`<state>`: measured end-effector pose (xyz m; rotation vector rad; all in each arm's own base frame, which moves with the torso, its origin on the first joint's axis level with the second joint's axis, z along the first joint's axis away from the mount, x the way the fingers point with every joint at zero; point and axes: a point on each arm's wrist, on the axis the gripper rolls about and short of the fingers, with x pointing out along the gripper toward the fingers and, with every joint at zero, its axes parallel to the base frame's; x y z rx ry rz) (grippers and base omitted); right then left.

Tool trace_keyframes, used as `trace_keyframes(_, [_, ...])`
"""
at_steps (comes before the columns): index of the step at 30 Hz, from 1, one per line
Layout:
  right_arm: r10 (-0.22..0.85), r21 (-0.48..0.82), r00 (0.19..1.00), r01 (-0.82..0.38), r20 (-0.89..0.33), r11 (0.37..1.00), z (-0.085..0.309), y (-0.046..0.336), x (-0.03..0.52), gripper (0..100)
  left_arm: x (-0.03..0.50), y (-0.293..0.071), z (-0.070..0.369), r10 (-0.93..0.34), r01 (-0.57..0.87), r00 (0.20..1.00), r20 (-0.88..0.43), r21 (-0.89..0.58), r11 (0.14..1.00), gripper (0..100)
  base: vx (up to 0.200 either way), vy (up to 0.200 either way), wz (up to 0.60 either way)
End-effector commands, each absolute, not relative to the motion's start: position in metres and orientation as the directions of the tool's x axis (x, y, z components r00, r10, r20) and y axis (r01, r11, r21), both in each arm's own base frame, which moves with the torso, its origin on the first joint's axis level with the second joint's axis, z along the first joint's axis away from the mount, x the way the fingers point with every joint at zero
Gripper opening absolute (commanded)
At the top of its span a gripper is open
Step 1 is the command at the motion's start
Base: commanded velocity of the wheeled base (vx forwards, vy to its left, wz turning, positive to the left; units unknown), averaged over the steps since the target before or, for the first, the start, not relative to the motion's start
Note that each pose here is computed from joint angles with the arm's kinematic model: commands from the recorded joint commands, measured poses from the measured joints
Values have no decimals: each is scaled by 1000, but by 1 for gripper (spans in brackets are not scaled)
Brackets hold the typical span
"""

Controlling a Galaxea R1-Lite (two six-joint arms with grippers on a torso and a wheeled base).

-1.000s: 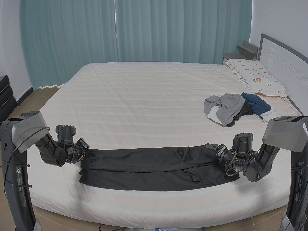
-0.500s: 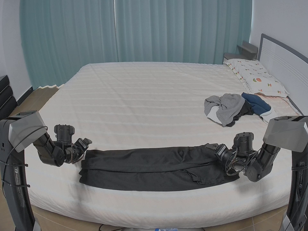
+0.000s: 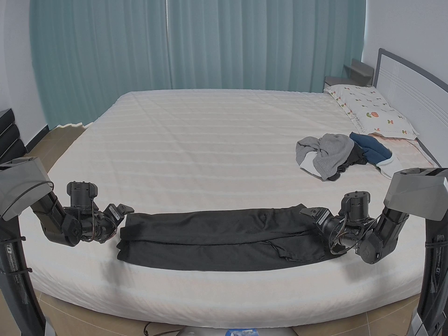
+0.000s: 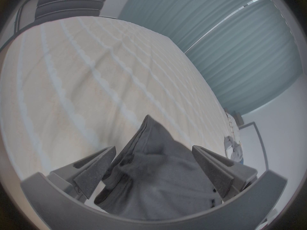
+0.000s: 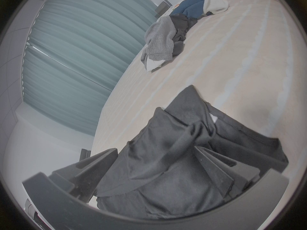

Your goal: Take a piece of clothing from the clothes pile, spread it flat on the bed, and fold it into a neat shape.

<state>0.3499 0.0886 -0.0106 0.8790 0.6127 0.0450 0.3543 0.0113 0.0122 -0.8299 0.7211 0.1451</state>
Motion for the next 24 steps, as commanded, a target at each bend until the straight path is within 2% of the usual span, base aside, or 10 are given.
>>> trace_keyframes(1, [282,732,828,208,-485,649,-11,89,350,100,344,11,9,-157,-364,734,-661,-577,731,100,0,0,0])
trace_keyframes(5, [283,732,827,207,-485,649,-11,89,350,100,336,9,-1,-164,-315,708,-686,-515,797,100,0,0,0])
trace_keyframes(24, [283,731,827,207,-486,650,-12,89,350,100,332,7,-18,-231,-262,668,-707,-515,816,100,0,0,0])
